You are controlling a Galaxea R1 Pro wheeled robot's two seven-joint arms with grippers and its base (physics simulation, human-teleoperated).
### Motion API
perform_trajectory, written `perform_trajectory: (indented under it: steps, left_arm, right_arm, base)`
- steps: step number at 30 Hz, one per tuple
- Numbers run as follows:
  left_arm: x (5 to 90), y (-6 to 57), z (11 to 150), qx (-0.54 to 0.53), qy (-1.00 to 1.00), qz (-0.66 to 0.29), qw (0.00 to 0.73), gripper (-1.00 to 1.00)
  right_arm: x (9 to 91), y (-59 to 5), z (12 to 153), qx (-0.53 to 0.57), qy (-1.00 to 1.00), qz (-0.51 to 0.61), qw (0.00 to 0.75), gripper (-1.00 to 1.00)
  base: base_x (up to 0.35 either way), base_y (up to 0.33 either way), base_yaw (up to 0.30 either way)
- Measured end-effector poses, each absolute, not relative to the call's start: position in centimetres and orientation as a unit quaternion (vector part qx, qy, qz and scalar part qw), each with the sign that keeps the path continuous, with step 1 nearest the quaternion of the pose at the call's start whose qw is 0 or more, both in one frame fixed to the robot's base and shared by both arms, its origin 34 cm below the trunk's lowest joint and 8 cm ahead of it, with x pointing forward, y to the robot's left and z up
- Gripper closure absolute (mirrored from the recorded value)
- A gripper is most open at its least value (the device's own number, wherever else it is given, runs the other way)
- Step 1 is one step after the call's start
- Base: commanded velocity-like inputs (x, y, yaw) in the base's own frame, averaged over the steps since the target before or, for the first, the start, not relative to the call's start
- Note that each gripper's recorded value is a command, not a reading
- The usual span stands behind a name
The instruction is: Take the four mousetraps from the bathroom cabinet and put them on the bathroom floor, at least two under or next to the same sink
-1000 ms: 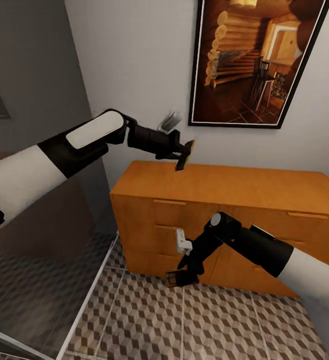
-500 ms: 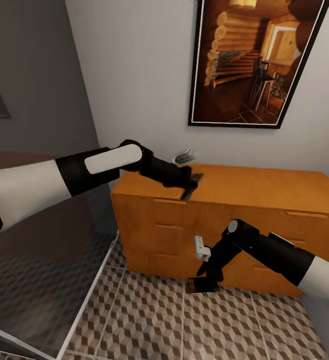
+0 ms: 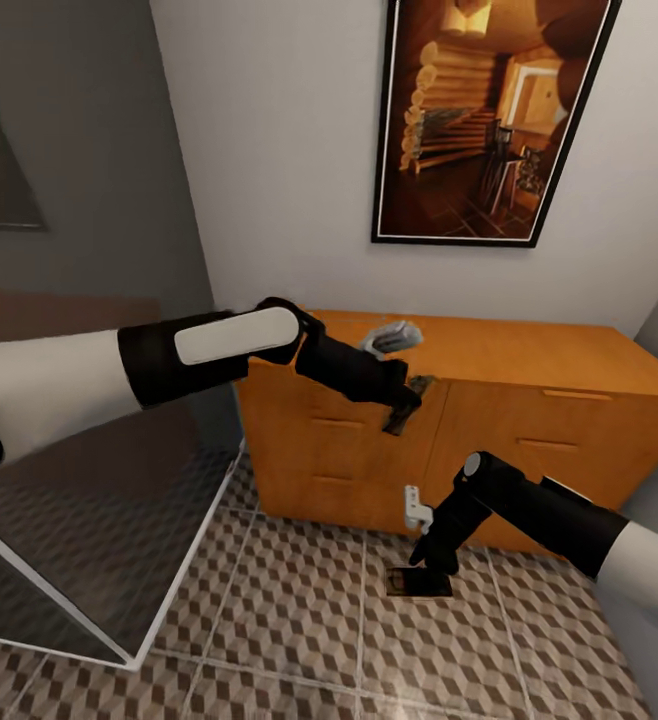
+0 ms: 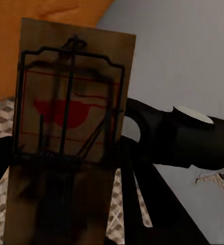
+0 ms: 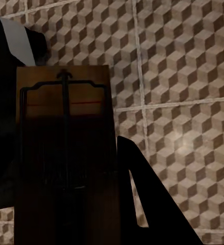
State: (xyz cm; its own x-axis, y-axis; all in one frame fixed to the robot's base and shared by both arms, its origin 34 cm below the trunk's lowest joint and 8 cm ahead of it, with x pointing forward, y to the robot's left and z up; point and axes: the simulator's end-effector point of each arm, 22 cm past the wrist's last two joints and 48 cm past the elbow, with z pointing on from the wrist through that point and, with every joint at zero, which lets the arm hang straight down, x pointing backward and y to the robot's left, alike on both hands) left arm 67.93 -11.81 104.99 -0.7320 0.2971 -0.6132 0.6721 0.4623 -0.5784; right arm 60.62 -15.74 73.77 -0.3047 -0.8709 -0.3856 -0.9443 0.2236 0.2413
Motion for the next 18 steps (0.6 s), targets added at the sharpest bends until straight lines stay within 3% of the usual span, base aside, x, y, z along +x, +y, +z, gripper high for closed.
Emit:
perform_trajectory:
  steps: [6, 10, 14, 18]
  left_arm:
    - [68.7, -9.4, 95.8, 0.279, 0.863, -0.359, 0.222, 1.0]
    - [65.2, -7.1, 85.4, 0.264, 0.892, -0.325, 0.168, 1.0]
    - [59.5, -3.3, 71.6, 0.196, 0.929, -0.295, 0.106, 1.0]
    - [56.2, 2.5, 60.7, 0.132, 0.96, -0.228, 0.088, 1.0]
  right_arm:
    - [60.8, -16.7, 72.7, -0.57, 0.79, 0.213, 0.073, 1.0]
    - [60.2, -18.1, 70.5, -0.554, 0.805, 0.204, 0.058, 1.0]
    - [58.0, -19.3, 66.1, -0.536, 0.823, 0.182, 0.045, 1.0]
    - [55.1, -17.2, 60.4, -0.522, 0.838, 0.149, 0.05, 1.0]
  base:
    - [-0.332, 0.0, 0.0]
    - [-0.286, 0.0, 0.0]
    - [-0.192, 0.0, 0.0]
    - [-0.061, 0.0, 0.0]
